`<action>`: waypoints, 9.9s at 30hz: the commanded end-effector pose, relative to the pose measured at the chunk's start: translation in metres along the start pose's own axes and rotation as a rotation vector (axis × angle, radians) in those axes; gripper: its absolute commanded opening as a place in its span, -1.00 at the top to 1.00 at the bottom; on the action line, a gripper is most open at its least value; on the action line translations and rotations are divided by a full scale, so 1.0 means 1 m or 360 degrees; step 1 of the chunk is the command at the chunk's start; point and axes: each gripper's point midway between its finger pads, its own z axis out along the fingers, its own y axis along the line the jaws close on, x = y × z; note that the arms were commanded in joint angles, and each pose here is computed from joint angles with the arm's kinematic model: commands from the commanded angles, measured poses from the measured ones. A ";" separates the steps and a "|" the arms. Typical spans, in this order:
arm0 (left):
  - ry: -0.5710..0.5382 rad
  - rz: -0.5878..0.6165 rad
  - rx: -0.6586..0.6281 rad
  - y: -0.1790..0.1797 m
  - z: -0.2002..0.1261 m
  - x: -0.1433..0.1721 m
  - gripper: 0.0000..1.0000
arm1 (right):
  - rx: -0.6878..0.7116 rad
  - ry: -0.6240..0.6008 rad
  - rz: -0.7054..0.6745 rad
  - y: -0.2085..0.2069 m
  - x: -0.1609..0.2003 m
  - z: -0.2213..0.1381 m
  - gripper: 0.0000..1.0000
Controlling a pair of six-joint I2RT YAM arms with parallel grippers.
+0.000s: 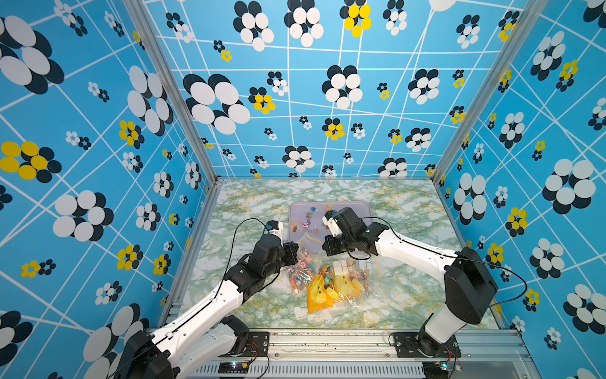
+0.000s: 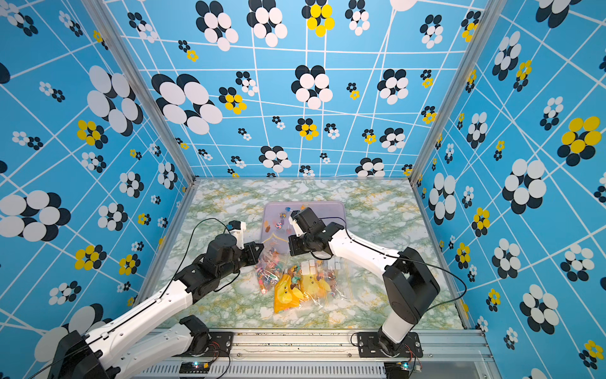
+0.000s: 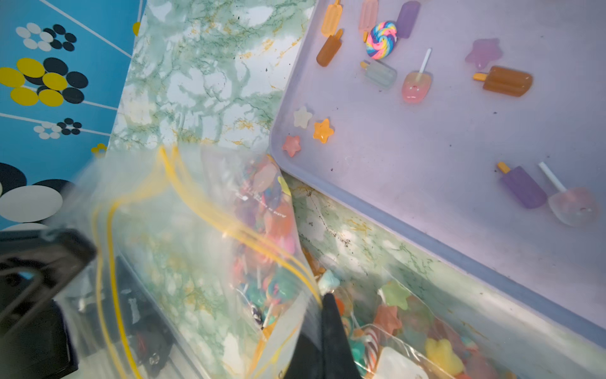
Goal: Pour candies out of the ziploc bag
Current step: 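Open the ziploc bag at the center of the board, then pick up the ziploc bag from the center of the board, then pour the candies out of the ziploc bag onto the tray.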
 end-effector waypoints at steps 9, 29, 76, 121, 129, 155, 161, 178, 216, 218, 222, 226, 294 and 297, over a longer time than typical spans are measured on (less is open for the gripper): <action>-0.0117 0.0045 0.0112 -0.018 -0.014 -0.021 -0.22 | 0.0055 -0.0066 -0.0036 -0.003 -0.018 -0.020 0.24; -0.0065 -0.0232 -0.0007 0.039 -0.003 0.017 -0.27 | -0.0176 -0.0017 -0.0062 0.007 -0.032 -0.026 -0.05; 0.0246 -0.0526 -0.0067 0.082 0.047 0.100 0.87 | -0.0358 0.0098 0.0098 0.018 -0.028 0.019 1.00; -0.0121 -0.0253 0.0344 -0.010 0.113 -0.098 1.00 | -0.0256 -0.0142 0.0096 -0.053 -0.110 -0.015 1.00; -0.0097 -0.0214 0.0361 -0.020 0.125 -0.111 1.00 | -0.0217 -0.0116 0.0155 -0.074 -0.102 -0.005 1.00; -0.0115 -0.0159 0.0424 -0.045 0.125 -0.141 1.00 | -0.0269 -0.0087 0.0345 -0.102 -0.093 0.018 1.00; -0.0120 -0.0145 0.0444 -0.052 0.118 -0.145 1.00 | -0.0309 -0.0094 0.0400 -0.105 -0.095 0.024 1.00; -0.0158 -0.0133 0.0469 -0.062 0.106 -0.154 1.00 | -0.0385 -0.0121 0.0458 -0.102 -0.100 0.027 1.00; -0.0266 0.0005 0.0518 -0.102 0.064 -0.189 1.00 | -0.0566 -0.0147 0.0559 -0.086 -0.109 0.037 1.00; -0.0264 0.0029 0.0518 -0.106 0.060 -0.191 1.00 | -0.0581 -0.0148 0.0568 -0.085 -0.110 0.038 1.00; -0.0269 0.0067 0.0518 -0.113 0.055 -0.193 1.00 | -0.0604 -0.0146 0.0588 -0.084 -0.110 0.040 1.00; -0.0271 0.0075 0.0512 -0.115 0.053 -0.195 1.00 | -0.0621 -0.0139 0.0610 -0.084 -0.107 0.045 1.00; 0.0164 0.0309 0.0176 -0.070 0.077 -0.118 -0.59 | -0.1132 -0.0427 0.0666 -0.023 -0.154 0.002 1.00; 0.0129 0.0283 0.0126 -0.059 0.071 -0.122 -0.48 | -0.1217 -0.0486 0.0625 -0.012 -0.163 -0.018 1.00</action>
